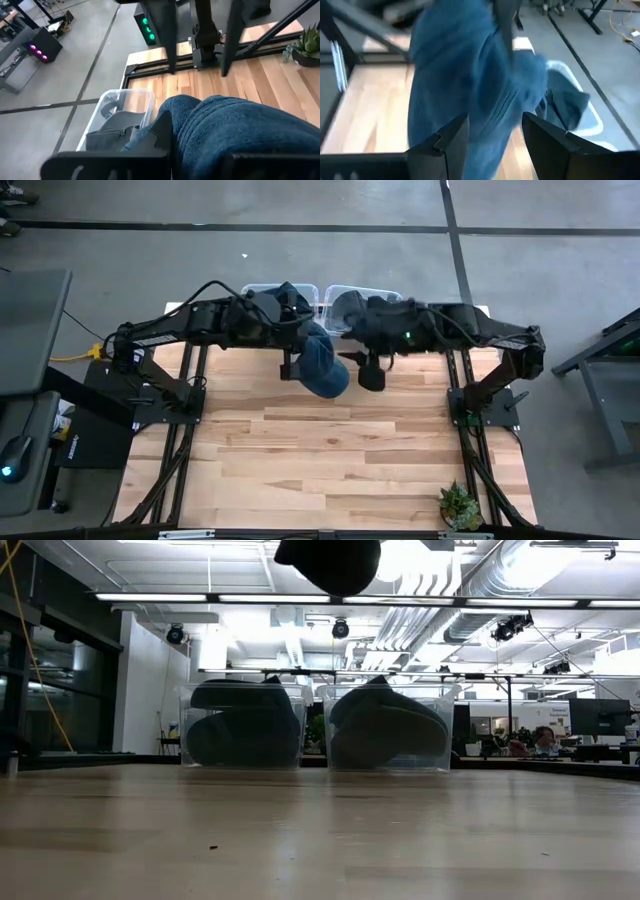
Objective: Pick and place caps into container
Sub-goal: Put the blue cap into the left transparent container
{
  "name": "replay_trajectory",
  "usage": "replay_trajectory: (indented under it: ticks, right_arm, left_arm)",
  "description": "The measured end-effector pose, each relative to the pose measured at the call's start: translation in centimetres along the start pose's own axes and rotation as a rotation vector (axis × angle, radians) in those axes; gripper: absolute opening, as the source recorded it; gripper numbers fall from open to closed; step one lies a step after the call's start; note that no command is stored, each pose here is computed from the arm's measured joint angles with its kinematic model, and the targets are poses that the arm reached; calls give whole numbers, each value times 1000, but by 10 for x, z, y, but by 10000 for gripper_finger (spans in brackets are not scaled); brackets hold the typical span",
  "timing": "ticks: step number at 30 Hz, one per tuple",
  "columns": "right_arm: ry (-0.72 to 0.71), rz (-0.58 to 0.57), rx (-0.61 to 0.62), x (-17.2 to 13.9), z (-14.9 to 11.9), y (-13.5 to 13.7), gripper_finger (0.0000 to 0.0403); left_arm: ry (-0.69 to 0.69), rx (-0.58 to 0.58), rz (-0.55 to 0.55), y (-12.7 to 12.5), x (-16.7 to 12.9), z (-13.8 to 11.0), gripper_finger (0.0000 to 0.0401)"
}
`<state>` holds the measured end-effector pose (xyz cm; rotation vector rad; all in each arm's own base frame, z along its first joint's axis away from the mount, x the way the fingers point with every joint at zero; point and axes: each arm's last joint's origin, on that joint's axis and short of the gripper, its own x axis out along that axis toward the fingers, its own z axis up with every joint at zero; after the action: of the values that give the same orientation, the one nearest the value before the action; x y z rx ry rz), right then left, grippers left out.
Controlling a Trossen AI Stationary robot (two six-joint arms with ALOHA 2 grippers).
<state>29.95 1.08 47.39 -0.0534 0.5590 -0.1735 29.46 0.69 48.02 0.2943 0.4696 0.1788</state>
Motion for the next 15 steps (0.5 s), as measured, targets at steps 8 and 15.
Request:
replay_trajectory:
  ticks: [8, 15]
  right_arm:
    - [-43, 161, 119, 8, 6, -23, 179]
    - [-34, 200, 154, 12, 5, -31, 184]
  left_arm:
    - [1, 0, -1, 0, 0, 0, 0]
    - [1, 4, -2, 0, 0, 0, 0]
